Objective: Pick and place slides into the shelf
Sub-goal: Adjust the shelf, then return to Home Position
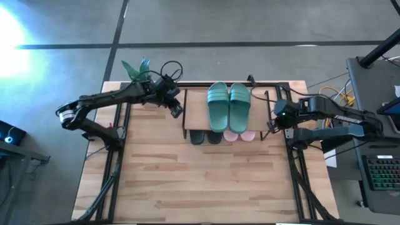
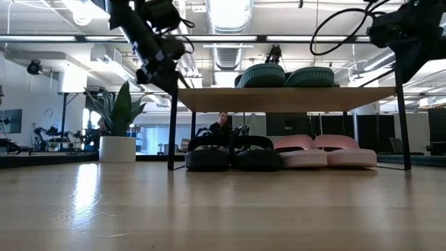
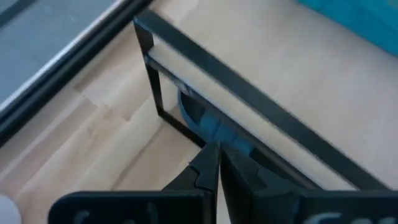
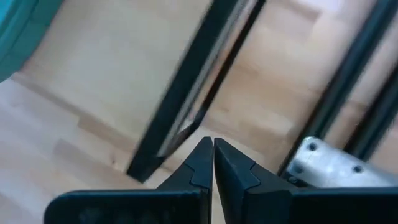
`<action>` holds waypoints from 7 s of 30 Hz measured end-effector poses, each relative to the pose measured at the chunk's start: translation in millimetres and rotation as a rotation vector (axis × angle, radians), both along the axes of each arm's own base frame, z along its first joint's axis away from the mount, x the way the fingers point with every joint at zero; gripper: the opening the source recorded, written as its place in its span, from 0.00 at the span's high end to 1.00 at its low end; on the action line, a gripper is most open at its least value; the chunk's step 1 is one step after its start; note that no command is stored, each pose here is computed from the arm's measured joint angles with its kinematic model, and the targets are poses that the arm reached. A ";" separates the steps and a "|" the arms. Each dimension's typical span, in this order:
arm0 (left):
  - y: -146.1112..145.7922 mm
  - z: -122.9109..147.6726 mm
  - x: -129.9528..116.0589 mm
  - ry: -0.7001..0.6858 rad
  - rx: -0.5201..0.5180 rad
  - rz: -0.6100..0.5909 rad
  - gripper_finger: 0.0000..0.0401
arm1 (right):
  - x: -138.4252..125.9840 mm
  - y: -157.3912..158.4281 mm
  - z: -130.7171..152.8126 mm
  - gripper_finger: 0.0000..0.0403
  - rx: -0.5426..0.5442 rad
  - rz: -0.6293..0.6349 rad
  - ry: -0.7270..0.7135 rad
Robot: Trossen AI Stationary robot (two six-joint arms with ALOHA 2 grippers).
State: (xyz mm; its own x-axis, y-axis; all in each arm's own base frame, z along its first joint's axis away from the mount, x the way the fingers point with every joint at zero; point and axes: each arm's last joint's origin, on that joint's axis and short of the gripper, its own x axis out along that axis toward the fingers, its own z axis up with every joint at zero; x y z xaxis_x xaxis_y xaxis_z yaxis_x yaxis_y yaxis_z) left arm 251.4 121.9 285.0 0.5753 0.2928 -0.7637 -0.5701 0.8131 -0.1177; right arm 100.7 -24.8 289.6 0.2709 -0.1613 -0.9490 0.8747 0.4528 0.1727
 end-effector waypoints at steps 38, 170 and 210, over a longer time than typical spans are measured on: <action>-86.3 30.9 -35.2 -0.932 0.024 -0.319 1.00 | -72.9 26.0 27.4 0.98 -0.279 0.550 -1.017; -107.6 -105.7 -139.3 -0.959 0.242 -0.478 1.00 | -8.9 53.4 -117.9 0.98 -0.360 1.112 -1.373; -108.4 -109.7 -137.7 -0.920 0.240 -0.526 1.00 | -8.9 53.4 -117.7 0.98 -0.360 1.111 -1.373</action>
